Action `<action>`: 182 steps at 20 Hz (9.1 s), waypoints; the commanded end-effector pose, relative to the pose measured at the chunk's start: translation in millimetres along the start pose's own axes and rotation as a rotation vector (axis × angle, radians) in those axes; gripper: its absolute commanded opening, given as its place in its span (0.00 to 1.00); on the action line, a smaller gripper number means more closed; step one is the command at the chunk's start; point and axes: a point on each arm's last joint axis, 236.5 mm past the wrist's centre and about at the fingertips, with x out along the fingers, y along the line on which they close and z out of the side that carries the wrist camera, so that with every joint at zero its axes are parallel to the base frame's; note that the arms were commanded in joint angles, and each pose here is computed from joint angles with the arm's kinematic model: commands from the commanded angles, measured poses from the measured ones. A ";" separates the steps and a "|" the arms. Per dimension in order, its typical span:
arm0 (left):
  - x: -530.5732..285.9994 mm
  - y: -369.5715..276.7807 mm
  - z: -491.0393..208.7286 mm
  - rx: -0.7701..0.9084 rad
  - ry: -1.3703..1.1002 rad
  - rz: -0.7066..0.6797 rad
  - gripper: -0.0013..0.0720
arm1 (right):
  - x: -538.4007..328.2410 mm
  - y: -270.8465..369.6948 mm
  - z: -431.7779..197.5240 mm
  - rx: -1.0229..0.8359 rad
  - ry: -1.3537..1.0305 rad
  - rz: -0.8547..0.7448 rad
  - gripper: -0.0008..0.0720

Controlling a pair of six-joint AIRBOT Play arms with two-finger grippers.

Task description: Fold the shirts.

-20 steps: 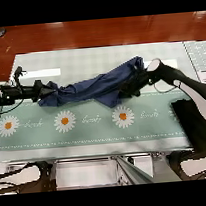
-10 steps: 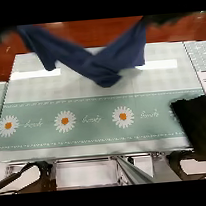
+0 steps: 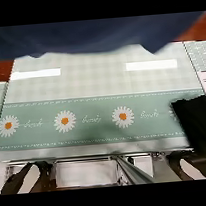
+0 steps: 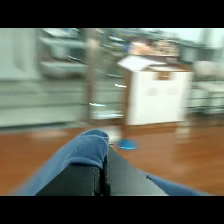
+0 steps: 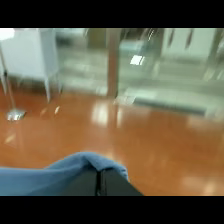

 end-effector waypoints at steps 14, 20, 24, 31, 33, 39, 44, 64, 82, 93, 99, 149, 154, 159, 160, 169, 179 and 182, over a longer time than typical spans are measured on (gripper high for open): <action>-3.6 36.5 -263.9 -0.291 0.644 0.064 0.06 | 51.1 -35.9 -244.1 0.163 0.659 -0.051 0.03; 92.5 114.0 -426.4 -0.458 0.728 0.197 0.06 | 197.6 -104.6 -385.0 0.410 0.752 -0.128 0.03; 149.2 134.5 -502.4 -0.587 0.762 0.277 0.06 | 277.0 -113.1 -454.3 0.633 0.801 -0.072 0.03; 160.0 115.3 -540.0 -0.572 0.906 0.206 0.98 | 303.6 -123.2 -476.8 0.875 0.867 0.044 0.87; 110.1 127.2 -546.6 -0.556 1.118 0.203 0.97 | 249.8 -143.3 -480.7 0.816 1.022 0.066 0.87; -93.1 117.0 -592.7 -0.908 1.526 0.283 0.97 | 72.7 -209.8 -532.6 0.817 1.333 -0.343 0.87; -153.9 74.2 -613.4 -1.170 1.477 0.305 0.97 | 51.2 -119.0 -548.7 0.894 1.165 -0.089 0.87; -108.7 31.0 -631.3 -1.128 1.338 0.156 0.06 | -26.7 -63.5 -632.8 0.990 1.483 -0.193 0.87; 89.0 102.9 -287.9 -0.666 0.501 -0.092 0.05 | 185.3 -97.2 -304.9 0.365 0.828 -0.006 0.03; -71.4 48.5 -32.4 0.191 0.172 0.392 0.05 | -27.2 -32.5 -73.9 0.030 0.250 -0.162 0.03; -112.8 28.4 -36.9 0.191 0.191 0.337 0.05 | -66.7 -24.0 -83.7 0.032 0.291 -0.199 0.03; -116.7 119.3 -594.2 -0.717 1.758 0.294 0.98 | 77.3 -145.5 -571.6 0.739 1.410 -0.141 0.86; -153.2 71.3 -613.3 -1.150 1.413 0.341 0.98 | 35.4 -71.6 -585.6 0.865 1.237 -0.086 0.86; -162.3 33.9 -642.4 -1.152 1.431 0.302 0.98 | 27.1 -42.7 -586.9 0.949 1.215 -0.021 0.86; -157.3 27.0 -644.2 -1.143 1.423 0.276 0.98 | 28.7 -42.1 -585.9 0.956 1.208 -0.019 0.86; -141.9 -0.3 -641.4 -1.021 1.442 0.101 0.06 | -77.8 -53.7 -616.0 0.976 1.602 -0.194 0.86; -140.9 0.0 -640.9 -1.022 1.439 0.101 0.06 | -25.5 -8.2 -648.6 1.010 1.540 -0.075 0.84; -139.9 -4.9 -632.9 -1.030 1.453 0.062 0.06 | -4.1 -7.2 -634.4 0.997 1.468 0.006 0.03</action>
